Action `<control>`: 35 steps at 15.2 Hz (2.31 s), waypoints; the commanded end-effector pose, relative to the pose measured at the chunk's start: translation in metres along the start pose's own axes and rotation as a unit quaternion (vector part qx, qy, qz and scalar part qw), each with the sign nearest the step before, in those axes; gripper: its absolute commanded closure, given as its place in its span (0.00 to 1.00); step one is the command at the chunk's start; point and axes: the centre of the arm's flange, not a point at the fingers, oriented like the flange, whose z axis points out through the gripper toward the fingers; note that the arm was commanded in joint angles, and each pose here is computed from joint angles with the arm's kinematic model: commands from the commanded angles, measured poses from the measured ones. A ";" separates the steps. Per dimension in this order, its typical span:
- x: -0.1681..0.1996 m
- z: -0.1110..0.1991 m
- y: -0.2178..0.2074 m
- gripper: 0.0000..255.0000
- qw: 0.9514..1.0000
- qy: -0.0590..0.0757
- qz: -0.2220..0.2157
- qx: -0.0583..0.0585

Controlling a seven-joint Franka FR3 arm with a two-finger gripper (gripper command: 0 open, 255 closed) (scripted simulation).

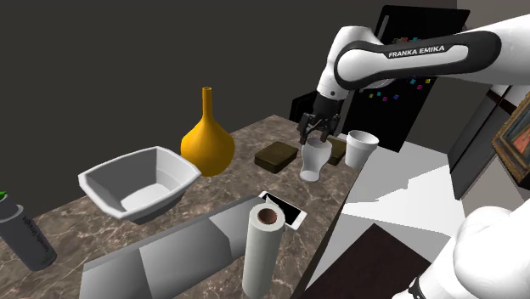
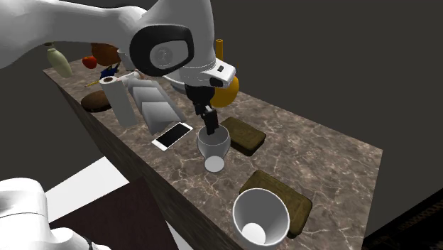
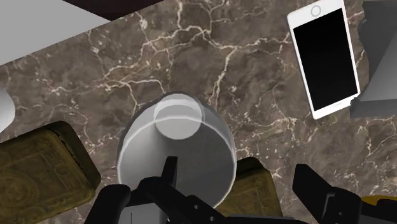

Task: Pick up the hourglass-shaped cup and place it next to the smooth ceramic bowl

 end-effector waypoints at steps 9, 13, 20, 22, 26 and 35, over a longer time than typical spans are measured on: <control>0.006 0.045 -0.001 0.00 1.000 -0.001 0.001 0.003; 0.006 0.045 -0.001 0.00 1.000 -0.001 0.001 0.003; 0.006 0.045 -0.001 1.00 1.000 -0.001 0.001 0.003; 0.006 0.045 -0.001 1.00 1.000 -0.001 0.001 0.003; 0.006 0.040 -0.002 1.00 1.000 -0.001 0.001 0.003; 0.009 -0.007 -0.005 1.00 1.000 -0.001 0.001 0.003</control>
